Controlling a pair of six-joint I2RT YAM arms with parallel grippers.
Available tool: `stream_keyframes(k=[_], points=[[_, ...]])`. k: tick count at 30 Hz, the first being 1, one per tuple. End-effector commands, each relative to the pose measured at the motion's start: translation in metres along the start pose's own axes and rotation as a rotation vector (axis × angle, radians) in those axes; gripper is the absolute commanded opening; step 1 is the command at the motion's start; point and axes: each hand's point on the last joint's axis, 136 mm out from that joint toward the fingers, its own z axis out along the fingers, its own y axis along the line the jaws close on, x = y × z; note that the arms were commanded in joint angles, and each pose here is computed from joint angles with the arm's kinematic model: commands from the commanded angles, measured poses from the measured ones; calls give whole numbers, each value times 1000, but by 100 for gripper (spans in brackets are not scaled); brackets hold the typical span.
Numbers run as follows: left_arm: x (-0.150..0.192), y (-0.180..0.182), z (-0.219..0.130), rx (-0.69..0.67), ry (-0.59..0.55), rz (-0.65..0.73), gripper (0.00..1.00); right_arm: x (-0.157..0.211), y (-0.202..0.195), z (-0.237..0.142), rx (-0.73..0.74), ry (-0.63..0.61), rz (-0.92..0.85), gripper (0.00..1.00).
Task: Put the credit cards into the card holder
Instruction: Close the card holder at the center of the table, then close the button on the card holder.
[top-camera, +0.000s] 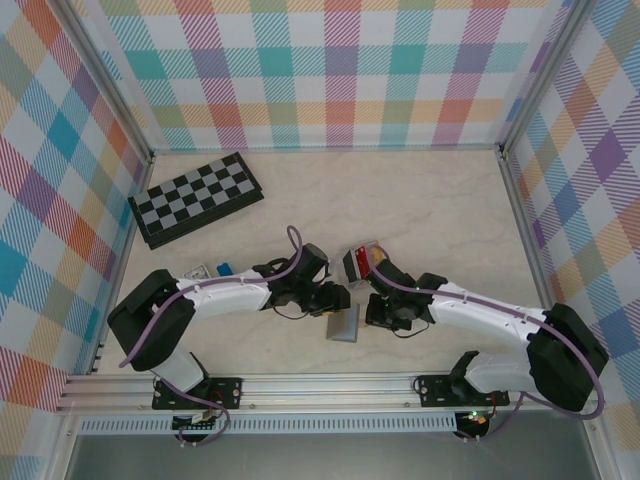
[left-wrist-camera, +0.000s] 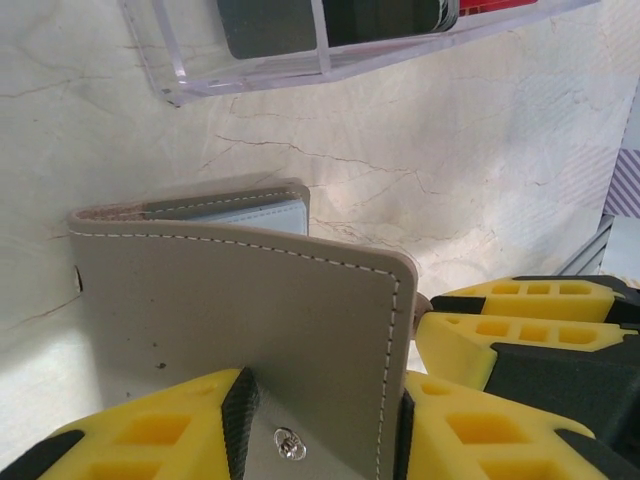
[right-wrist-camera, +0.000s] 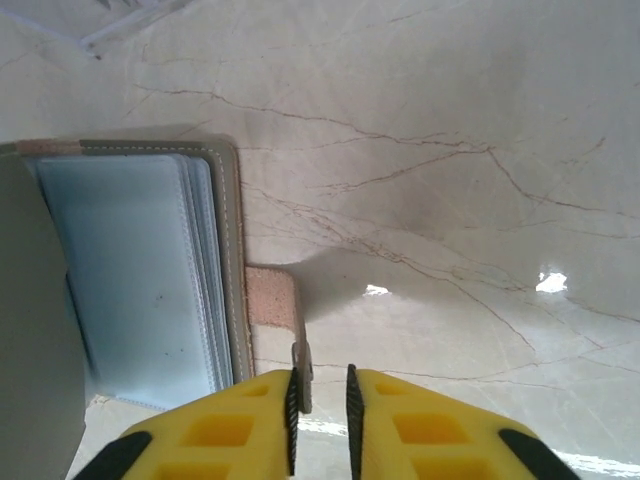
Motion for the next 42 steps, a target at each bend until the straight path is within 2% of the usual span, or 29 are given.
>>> stream_keyframes(k=[1, 10, 19, 22, 26, 29, 32, 37, 39, 42], points=[[4, 6, -4, -50, -3, 15, 41, -1, 8, -3, -23, 17, -9, 19], [3, 5, 0, -41, 2, 14, 41, -1, 13, -8, -57, 10, -23, 2], [8, 15, 41, -43, 73, -75, 40, -7, 20, -13, -178, -15, 19, 2], [4, 22, 46, -76, 42, -104, 40, -4, 18, -8, -188, 0, 31, 2], [4, 17, 49, -50, 46, -131, 43, -2, 18, -2, -213, 12, 56, 2], [2, 3, 40, -13, 27, -105, 50, -3, 16, -1, -204, 12, 65, 2], [-5, -17, 16, 22, -29, -25, 59, -5, 14, -3, -188, 5, 62, 3], [-10, -30, -25, -18, -99, 89, 67, -5, 9, -3, -164, 5, 63, 3], [-11, -20, -35, -62, -136, 84, 67, -7, 9, -4, -163, 0, 63, 3], [-5, 13, -40, -175, -149, 26, 62, -9, 13, -7, -174, -5, 57, 3]])
